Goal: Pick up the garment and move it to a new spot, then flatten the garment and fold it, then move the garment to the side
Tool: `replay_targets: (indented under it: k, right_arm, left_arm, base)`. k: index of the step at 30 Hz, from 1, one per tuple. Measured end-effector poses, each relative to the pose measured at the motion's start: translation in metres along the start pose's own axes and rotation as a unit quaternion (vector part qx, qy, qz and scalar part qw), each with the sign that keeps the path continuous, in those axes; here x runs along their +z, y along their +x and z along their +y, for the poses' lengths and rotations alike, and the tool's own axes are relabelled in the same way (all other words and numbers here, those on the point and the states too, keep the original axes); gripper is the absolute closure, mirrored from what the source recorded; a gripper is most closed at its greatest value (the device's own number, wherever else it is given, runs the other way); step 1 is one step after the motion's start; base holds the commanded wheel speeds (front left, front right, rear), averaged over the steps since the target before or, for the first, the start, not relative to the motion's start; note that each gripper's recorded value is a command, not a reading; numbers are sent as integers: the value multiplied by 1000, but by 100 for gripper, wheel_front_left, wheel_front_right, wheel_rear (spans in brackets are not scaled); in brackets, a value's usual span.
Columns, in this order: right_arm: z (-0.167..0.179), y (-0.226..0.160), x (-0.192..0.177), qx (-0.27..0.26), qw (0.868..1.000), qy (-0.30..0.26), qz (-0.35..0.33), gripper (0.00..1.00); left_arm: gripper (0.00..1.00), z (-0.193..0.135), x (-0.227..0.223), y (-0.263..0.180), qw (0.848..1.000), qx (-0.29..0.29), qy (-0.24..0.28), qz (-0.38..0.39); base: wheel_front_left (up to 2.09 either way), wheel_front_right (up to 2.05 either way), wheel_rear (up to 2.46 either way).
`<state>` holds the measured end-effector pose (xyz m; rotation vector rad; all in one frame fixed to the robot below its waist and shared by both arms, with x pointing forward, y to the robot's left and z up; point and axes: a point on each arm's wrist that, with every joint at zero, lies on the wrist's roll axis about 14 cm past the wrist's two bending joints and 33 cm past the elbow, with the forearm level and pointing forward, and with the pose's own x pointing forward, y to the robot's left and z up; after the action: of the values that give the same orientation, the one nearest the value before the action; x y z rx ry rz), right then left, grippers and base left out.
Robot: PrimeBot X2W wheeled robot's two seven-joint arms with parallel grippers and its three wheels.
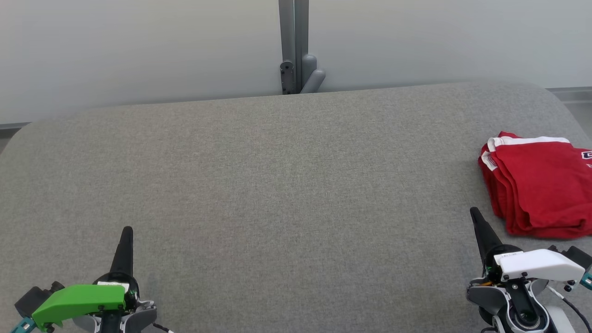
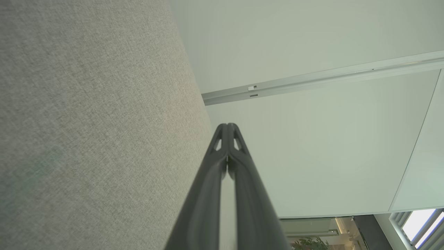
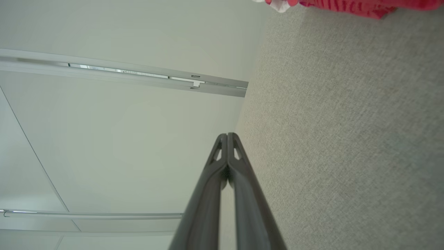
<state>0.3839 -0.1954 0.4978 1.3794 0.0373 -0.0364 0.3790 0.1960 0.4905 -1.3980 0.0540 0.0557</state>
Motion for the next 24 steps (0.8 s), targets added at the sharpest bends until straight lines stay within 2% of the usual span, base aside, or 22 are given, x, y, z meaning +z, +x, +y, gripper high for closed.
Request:
replay_targets:
  k: [24]
  right_arm:
    - [9, 2, 3, 18, 996, 84, 3, 100]
  left_arm:
    - [100, -14, 8, 4, 997, -27, -74, -3]
  base:
    - [0, 0, 0]
